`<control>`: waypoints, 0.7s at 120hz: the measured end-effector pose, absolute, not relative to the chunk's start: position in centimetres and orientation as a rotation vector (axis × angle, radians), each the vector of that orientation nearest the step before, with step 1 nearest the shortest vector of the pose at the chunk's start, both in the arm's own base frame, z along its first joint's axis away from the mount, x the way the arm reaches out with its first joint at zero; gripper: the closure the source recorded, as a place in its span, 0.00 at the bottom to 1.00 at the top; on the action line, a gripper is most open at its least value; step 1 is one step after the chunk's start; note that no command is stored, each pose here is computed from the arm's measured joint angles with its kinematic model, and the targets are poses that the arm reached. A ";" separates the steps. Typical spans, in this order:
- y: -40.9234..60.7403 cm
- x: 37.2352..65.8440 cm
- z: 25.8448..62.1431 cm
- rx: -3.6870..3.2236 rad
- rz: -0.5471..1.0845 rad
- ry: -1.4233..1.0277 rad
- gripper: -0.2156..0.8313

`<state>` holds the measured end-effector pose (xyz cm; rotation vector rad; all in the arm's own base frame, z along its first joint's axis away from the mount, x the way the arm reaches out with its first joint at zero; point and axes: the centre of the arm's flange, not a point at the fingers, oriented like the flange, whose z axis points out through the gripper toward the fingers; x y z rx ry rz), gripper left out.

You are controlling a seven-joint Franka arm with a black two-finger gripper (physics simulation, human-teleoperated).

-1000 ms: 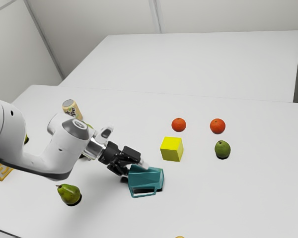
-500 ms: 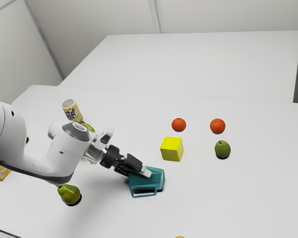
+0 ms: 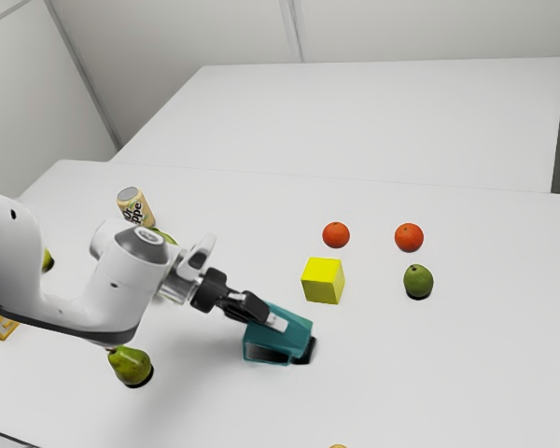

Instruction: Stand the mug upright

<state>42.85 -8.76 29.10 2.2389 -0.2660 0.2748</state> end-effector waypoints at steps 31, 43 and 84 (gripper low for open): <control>-9.1 43.3 33.5 2.261 0.365 -0.413 0.94; -8.8 43.9 34.9 2.327 0.375 -0.520 0.95; -8.0 49.2 40.0 2.646 0.370 -0.990 0.96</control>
